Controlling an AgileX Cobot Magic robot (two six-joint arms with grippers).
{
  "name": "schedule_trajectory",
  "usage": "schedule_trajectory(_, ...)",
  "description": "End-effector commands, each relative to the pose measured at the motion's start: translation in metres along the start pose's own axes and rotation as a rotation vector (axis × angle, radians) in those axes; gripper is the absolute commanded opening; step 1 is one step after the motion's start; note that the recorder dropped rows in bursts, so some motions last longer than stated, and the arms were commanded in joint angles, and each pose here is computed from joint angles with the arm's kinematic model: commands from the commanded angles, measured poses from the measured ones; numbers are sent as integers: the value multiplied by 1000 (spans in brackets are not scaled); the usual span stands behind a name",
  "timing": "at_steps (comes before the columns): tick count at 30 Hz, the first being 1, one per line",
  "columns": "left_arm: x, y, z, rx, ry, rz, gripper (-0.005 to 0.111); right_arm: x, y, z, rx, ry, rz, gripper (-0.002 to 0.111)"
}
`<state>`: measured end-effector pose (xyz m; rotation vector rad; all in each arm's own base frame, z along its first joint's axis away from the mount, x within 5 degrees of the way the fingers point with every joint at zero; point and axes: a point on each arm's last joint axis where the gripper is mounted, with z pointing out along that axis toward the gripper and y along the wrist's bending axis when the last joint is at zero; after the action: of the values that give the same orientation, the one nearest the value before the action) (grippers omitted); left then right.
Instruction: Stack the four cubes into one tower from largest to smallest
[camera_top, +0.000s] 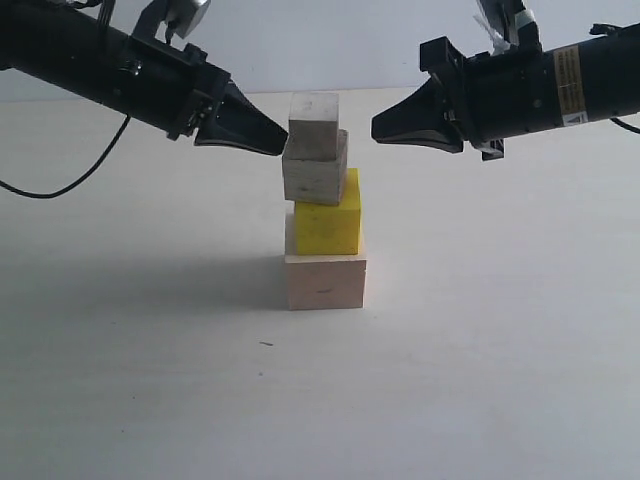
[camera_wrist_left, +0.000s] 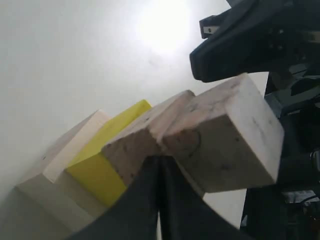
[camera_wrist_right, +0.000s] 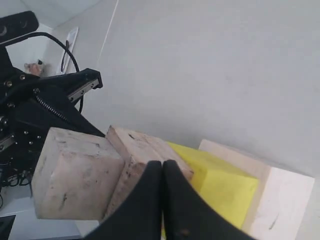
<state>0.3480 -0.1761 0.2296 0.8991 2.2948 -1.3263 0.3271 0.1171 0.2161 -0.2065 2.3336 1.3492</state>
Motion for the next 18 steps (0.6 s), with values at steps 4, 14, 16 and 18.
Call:
schedule_trajectory(4,-1,-1,2,2,-6,-1,0,5,-2,-1,9,16,10,0)
schedule_trajectory(14,1,-4,2,40,14,-3,0,16,10,15,-16,63,-14,0)
schedule_trajectory(16,1,-5,2,48,19,-7,0,16,9,16,-1,61,-17,0)
schedule_trajectory(18,2,-5,2,54,23,-7,0,16,9,16,-1,61,-17,0)
